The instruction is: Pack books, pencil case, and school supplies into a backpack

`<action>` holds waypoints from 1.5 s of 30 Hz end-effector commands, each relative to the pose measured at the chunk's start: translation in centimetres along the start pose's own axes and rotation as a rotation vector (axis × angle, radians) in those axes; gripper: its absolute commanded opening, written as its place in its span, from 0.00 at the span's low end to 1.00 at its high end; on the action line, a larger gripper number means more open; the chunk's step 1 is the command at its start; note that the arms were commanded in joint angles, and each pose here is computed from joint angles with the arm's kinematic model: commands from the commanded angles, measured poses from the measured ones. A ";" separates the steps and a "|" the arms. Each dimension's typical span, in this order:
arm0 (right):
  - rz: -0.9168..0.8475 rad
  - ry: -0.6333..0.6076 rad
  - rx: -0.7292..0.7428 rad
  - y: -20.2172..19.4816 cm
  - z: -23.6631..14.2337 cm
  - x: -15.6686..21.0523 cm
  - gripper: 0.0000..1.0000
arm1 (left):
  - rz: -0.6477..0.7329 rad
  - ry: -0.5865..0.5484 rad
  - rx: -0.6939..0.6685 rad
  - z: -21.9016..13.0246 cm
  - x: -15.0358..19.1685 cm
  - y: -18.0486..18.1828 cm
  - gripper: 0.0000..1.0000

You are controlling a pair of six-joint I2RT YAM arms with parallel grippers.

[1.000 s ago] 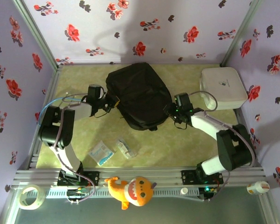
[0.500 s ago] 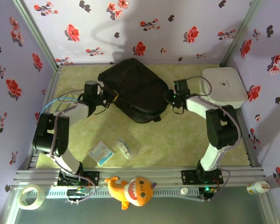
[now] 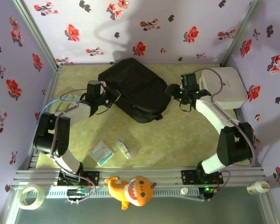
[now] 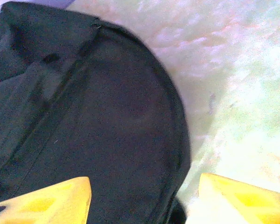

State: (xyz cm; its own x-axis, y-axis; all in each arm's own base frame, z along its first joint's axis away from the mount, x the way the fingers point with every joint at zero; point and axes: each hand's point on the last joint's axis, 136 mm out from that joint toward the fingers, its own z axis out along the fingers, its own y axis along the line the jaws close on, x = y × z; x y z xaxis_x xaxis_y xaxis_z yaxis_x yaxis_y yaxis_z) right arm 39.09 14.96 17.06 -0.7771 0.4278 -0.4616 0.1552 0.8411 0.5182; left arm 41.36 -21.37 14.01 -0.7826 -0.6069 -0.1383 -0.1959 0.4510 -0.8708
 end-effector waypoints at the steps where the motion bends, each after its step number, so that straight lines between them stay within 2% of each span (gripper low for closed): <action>1: -0.065 0.116 -0.002 2.0 -0.8 3.7 0.63 | 0.057 0.016 0.072 0.3 0.0 -3.0 0.00; 3: -0.037 0.156 -0.042 4.0 -0.9 5.3 0.63 | 0.060 0.017 0.076 0.4 0.0 -3.0 0.00; 8: 0.114 0.276 -0.310 11.3 -0.4 9.1 0.63 | 0.067 0.020 0.077 0.7 0.0 -3.2 0.00; 12: 0.198 0.323 -0.371 13.7 0.6 10.5 0.63 | 0.072 0.022 0.079 0.8 0.1 -3.3 0.00; 16: 0.296 0.358 -0.389 14.4 1.6 11.0 0.63 | 0.074 0.024 0.078 0.8 0.2 -3.4 0.00; 21: 0.334 0.355 -0.345 14.3 2.7 11.9 0.62 | 0.083 0.028 0.088 0.8 0.2 -3.8 0.00; 31: 0.360 0.390 -0.237 13.3 4.4 15.0 0.53 | 0.099 0.058 0.104 1.5 0.6 -4.8 0.00; 45: 0.343 0.376 -0.206 13.0 6.5 14.9 0.37 | 0.093 0.079 0.109 1.5 1.3 -4.8 0.00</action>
State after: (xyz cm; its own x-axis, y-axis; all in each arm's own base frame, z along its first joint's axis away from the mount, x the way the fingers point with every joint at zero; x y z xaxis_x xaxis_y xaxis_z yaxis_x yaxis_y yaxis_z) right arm 32.68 34.50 11.84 -0.8813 0.4692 0.0555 0.3504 0.5703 0.7429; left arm 42.13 -23.55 14.36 -0.8123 -0.5671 -0.1363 -0.1730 0.4575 -0.8722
